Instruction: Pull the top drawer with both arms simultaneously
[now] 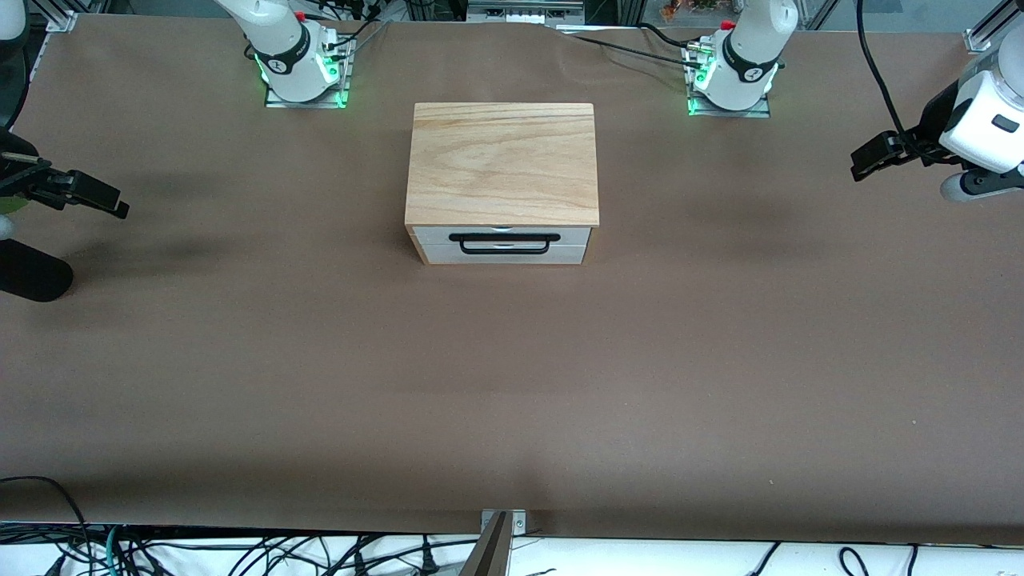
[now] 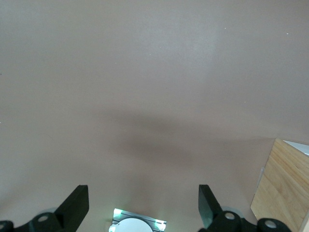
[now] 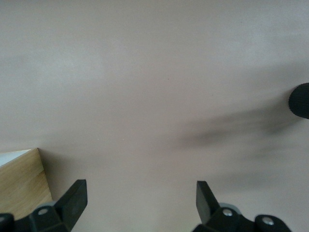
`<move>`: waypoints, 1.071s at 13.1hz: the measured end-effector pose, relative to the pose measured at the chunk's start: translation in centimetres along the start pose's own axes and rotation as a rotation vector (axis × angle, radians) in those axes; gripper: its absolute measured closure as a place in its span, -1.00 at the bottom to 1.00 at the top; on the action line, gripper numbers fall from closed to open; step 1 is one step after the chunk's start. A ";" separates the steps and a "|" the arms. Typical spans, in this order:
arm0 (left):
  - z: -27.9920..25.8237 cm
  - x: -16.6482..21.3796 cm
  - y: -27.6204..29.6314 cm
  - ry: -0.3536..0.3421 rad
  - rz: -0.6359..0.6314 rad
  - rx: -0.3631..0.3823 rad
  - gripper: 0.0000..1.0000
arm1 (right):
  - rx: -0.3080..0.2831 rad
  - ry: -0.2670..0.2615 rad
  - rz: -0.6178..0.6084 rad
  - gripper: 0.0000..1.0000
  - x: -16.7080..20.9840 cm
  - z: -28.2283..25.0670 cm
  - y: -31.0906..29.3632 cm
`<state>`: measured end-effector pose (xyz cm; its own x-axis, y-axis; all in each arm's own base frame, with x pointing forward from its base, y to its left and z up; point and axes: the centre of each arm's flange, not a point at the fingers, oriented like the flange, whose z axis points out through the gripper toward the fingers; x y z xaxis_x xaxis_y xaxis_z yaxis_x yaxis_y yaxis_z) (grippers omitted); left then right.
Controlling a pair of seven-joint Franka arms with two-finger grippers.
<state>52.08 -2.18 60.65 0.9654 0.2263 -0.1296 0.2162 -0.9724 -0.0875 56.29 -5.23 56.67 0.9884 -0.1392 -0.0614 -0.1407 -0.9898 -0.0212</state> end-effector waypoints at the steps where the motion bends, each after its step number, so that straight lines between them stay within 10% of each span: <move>1: 0.0 0.0 -0.1 0.000 -0.002 -0.001 -1.00 | 0.000 0.000 0.000 -1.00 0.0 0.0 0.0; 14: 0.5 0.3 0.2 -0.012 0.125 -0.017 -1.00 | 0.000 0.000 0.001 -1.00 0.0 0.0 0.1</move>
<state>52.29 -2.27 60.08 0.9832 0.1038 -0.1499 0.0969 -0.9939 -0.0527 56.28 -5.28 56.67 0.9882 -0.1401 -0.0614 -0.1416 -0.9897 -0.0211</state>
